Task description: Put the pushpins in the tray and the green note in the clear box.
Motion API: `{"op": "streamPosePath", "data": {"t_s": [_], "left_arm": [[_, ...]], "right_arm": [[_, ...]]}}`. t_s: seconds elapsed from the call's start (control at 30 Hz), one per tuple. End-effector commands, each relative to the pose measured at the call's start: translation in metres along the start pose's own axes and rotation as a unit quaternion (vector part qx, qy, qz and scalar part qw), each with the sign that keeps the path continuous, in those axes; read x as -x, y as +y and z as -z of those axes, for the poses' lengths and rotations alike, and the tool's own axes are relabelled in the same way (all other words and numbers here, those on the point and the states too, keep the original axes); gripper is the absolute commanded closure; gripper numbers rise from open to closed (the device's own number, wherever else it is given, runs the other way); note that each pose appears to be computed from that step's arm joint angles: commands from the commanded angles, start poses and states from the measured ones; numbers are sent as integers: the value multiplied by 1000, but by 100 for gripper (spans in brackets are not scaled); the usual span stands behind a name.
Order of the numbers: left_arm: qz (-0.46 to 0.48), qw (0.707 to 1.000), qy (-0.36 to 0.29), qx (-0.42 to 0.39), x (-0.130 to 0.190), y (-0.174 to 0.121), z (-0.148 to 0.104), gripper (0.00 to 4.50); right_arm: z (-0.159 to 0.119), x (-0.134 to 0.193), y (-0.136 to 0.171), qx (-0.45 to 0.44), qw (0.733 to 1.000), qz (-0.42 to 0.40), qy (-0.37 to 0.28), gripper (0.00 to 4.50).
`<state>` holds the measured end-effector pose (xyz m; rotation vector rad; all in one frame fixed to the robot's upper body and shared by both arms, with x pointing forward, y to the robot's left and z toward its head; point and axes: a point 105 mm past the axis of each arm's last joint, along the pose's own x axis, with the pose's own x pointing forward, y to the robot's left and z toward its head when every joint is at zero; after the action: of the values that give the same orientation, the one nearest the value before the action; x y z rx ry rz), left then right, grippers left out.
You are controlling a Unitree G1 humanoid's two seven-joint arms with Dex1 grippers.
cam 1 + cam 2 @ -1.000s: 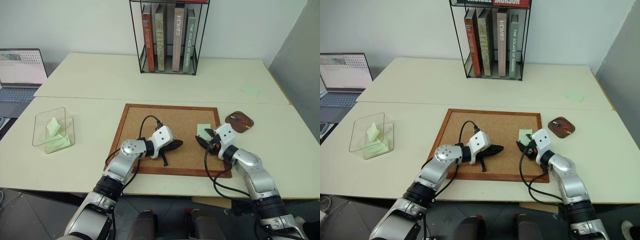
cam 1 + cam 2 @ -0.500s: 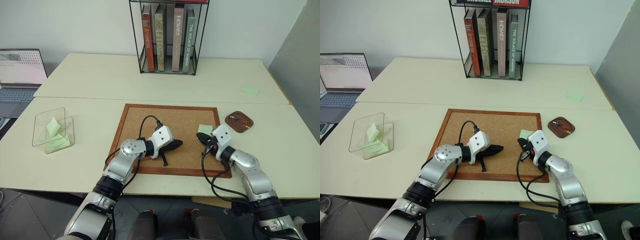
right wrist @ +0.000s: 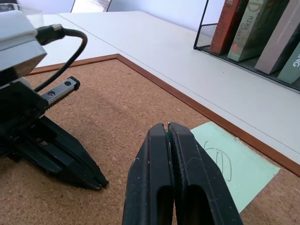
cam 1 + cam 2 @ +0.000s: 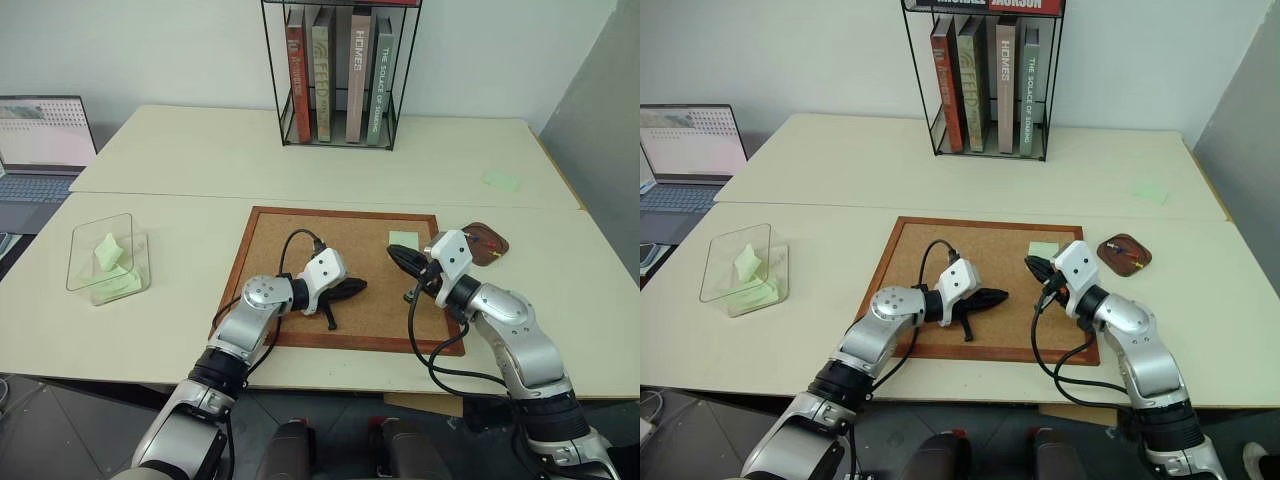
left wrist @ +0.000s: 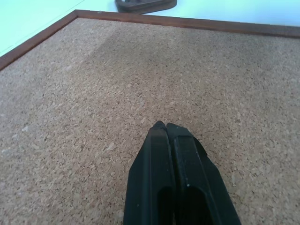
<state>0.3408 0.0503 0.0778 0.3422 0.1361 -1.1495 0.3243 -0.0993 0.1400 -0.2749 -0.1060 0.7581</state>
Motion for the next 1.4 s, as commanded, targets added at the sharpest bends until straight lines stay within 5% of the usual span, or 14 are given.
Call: {"op": "streamPosePath", "data": {"t_s": [0.03,0.23,0.47,0.77,1.33,1.4], "left_arm": [[-19,998,-56,15,9,19,-39,450],[-36,992,-97,72,27,31,-64,344],[-18,982,-106,157,42,25,-64,200],[11,926,-184,329,33,19,-83,28],[37,897,-193,396,3,13,-86,28],[37,896,-194,399,2,13,-84,53]], "right_arm": [[-22,0,-2,30,999,-4,-31,449],[-22,-2,0,87,996,-14,-28,450],[-16,-1,6,196,980,-36,-22,450],[-14,-4,17,324,942,-78,-35,450],[-18,-7,29,341,934,-93,-54,450],[-18,-7,29,340,934,-93,-55,450]]}}
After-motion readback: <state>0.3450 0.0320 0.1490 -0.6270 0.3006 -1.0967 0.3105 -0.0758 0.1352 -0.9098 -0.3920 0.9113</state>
